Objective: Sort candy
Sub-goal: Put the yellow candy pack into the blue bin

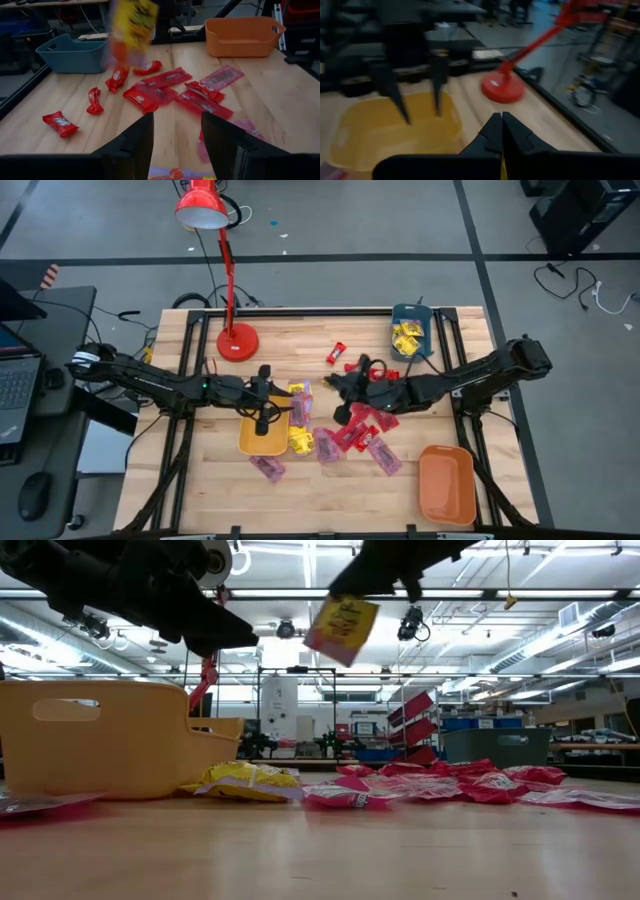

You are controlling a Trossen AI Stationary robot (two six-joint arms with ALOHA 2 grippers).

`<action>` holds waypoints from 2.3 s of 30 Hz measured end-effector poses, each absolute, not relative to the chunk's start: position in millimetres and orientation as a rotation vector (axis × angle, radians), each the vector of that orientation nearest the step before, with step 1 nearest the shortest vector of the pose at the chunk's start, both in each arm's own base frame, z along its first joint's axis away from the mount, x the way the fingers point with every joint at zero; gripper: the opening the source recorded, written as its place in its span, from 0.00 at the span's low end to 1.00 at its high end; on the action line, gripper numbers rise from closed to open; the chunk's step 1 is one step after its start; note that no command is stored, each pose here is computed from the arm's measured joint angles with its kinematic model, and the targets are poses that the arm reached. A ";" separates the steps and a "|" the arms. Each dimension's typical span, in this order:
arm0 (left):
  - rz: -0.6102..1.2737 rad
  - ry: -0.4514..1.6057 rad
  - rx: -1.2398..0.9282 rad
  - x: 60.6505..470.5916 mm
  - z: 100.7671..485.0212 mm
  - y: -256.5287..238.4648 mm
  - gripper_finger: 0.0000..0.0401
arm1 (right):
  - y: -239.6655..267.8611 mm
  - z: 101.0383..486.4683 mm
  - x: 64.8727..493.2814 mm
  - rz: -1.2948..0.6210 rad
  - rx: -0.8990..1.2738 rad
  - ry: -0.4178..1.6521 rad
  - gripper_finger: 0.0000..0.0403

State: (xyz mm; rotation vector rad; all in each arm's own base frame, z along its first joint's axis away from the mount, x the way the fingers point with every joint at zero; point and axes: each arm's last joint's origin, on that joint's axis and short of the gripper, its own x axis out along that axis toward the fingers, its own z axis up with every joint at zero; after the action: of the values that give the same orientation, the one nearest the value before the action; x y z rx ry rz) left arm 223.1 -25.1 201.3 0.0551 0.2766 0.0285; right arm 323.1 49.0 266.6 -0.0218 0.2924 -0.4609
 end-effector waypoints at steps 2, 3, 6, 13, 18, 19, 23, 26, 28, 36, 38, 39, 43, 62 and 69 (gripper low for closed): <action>0.027 0.286 0.056 222.9 200.4 -25.1 0.42 | 44.0 273.1 313.6 -0.510 -0.019 0.313 0.00; 0.028 0.288 0.054 222.8 200.2 -25.1 0.42 | 40.9 276.4 307.9 -0.536 -0.020 0.328 0.00; 0.028 0.289 0.050 222.8 200.1 -25.1 0.42 | 28.5 287.9 288.9 -0.643 -0.019 0.355 0.00; 0.027 0.288 0.049 222.8 200.2 -25.3 0.42 | -7.8 300.7 242.2 -0.896 -0.009 0.466 0.00; 0.027 0.288 0.047 222.8 200.2 -25.3 0.42 | -35.7 296.5 212.4 -1.068 0.029 0.596 0.00; 0.027 0.288 0.047 222.8 200.2 -25.3 0.42 | -41.1 294.9 207.1 -1.105 0.038 0.625 0.00; 0.027 0.288 0.047 222.8 200.1 -25.3 0.42 | -60.7 286.3 189.0 -1.226 0.074 0.755 0.00; 0.027 0.289 0.048 222.8 200.1 -25.3 0.42 | -74.5 277.1 181.1 -1.251 0.127 0.833 0.00; 0.027 0.289 0.048 222.8 200.1 -25.3 0.42 | -84.4 271.9 176.8 -1.250 0.172 0.875 0.00; 0.027 0.290 0.042 222.8 199.9 -25.3 0.42 | -116.8 257.9 168.7 -1.197 0.282 0.890 0.00; 0.028 0.294 0.041 222.7 199.6 -25.3 0.42 | -124.0 257.5 168.6 -1.181 0.307 0.853 0.00; 0.028 0.297 0.041 222.6 199.2 -25.3 0.42 | -127.4 257.1 168.8 -1.172 0.320 0.829 0.00; 0.028 0.308 0.042 222.3 198.2 -25.2 0.42 | -138.1 251.6 168.0 -1.144 0.376 0.750 0.00; 0.028 0.340 0.046 221.3 195.3 -25.1 0.42 | -140.6 203.5 158.3 -1.140 0.534 0.662 0.00; 0.028 0.340 0.046 221.3 195.3 -25.1 0.42 | -141.4 186.2 146.9 -1.183 0.557 0.700 0.00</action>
State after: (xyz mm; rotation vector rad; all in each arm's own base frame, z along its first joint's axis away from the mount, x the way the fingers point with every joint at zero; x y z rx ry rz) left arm 221.3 -25.1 195.3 0.0461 0.3401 0.0276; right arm 146.9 -141.4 186.2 0.5571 0.7003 -1.1825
